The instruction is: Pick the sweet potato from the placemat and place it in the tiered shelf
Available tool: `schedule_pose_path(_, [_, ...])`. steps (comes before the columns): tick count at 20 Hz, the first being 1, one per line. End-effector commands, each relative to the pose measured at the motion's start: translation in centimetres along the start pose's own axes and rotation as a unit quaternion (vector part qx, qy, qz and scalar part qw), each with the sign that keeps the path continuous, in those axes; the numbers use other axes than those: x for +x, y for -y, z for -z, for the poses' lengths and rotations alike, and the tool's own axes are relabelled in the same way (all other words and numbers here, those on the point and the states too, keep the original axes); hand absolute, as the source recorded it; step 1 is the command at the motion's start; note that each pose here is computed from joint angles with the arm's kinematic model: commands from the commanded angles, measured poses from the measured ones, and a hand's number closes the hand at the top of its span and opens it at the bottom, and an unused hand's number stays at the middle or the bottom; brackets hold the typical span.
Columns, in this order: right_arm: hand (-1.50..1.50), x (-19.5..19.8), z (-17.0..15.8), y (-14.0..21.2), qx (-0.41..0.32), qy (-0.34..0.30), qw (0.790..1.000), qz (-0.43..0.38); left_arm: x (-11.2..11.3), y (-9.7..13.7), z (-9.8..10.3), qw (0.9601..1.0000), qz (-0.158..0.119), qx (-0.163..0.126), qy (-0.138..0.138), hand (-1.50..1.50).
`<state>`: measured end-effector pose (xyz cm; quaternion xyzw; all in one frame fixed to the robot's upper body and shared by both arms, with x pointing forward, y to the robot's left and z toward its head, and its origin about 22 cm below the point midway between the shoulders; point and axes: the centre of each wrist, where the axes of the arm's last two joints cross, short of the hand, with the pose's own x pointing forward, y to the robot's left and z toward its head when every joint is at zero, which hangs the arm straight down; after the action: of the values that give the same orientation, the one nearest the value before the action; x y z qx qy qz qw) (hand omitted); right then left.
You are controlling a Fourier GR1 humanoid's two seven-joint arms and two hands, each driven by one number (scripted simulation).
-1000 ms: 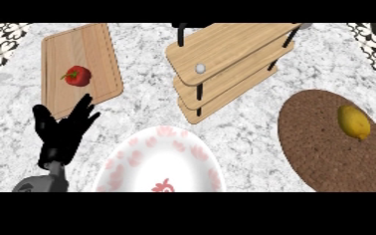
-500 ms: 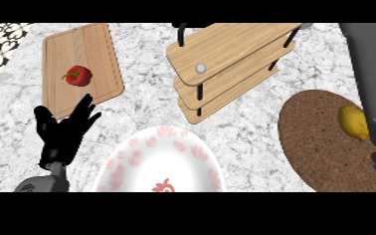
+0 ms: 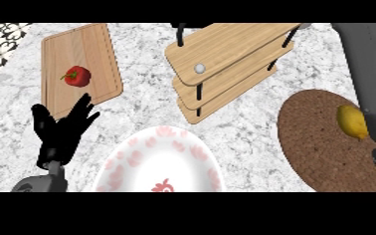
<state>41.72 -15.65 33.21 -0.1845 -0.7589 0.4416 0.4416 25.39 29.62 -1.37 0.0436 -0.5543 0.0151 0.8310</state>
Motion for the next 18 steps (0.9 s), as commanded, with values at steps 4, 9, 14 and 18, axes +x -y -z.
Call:
schedule_pose_path(4, [-1.50,-0.2,0.8,-0.4,-0.046,-0.050,0.989,0.129,-1.9,0.1,0.0,0.9997,-0.001,0.003,-0.025,0.00])
schedule_pose_path(9, [-1.50,-2.2,-0.3,2.3,-0.069,-0.052,0.972,0.218,-1.7,0.4,-0.9,0.9995,-0.003,-0.002,-0.031,0.00])
schedule_pose_path(14, [-1.50,-1.6,0.5,3.2,-0.092,-0.053,0.943,0.314,-1.2,0.8,0.7,0.9993,-0.006,-0.006,-0.037,0.00])
schedule_pose_path(18, [-1.50,-2.1,0.0,5.3,-0.135,-0.080,0.920,0.359,-1.5,1.7,0.1,0.9995,0.001,0.003,-0.030,0.00])
